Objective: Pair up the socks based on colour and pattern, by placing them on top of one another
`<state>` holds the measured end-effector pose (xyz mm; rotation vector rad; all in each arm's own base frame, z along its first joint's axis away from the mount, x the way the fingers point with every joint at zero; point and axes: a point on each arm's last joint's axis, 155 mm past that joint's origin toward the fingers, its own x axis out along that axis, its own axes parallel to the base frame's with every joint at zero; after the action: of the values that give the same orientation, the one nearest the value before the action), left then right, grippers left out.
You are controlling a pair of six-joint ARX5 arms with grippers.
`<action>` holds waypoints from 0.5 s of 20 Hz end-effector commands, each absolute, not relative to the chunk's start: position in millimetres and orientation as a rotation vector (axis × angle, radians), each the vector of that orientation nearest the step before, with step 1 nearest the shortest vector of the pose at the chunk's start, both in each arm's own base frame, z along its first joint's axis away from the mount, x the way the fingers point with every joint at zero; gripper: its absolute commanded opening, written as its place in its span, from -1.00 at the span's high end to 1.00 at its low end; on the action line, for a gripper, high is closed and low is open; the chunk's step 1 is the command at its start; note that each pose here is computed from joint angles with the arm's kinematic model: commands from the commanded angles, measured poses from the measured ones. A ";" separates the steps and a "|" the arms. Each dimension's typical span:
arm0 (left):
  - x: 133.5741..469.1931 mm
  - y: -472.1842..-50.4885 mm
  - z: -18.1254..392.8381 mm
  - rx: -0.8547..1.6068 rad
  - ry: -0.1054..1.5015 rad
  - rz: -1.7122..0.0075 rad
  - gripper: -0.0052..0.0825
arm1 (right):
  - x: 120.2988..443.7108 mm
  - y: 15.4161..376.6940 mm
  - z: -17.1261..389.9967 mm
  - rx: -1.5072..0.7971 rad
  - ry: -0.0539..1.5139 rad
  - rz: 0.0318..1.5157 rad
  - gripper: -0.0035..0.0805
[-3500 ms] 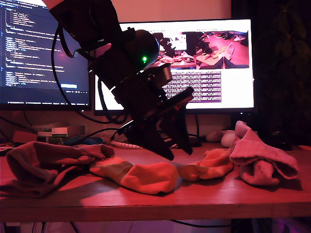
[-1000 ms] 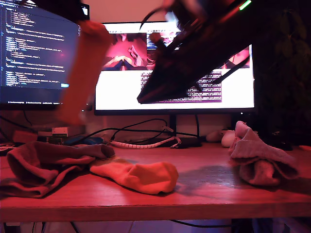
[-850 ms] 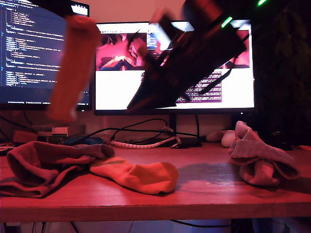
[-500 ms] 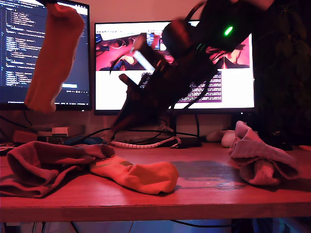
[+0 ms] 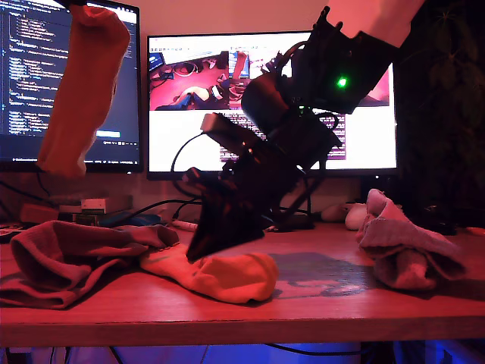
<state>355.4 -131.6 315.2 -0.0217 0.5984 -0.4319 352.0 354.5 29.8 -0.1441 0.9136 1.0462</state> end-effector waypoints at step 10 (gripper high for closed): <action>354.9 -130.6 315.0 0.001 0.593 -0.436 0.93 | 376.1 295.9 -20.5 -0.221 1.070 0.603 0.94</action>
<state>354.5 -131.5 313.8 -0.0054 0.6013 -0.4369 388.3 324.7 19.2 -0.1907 0.9512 0.6947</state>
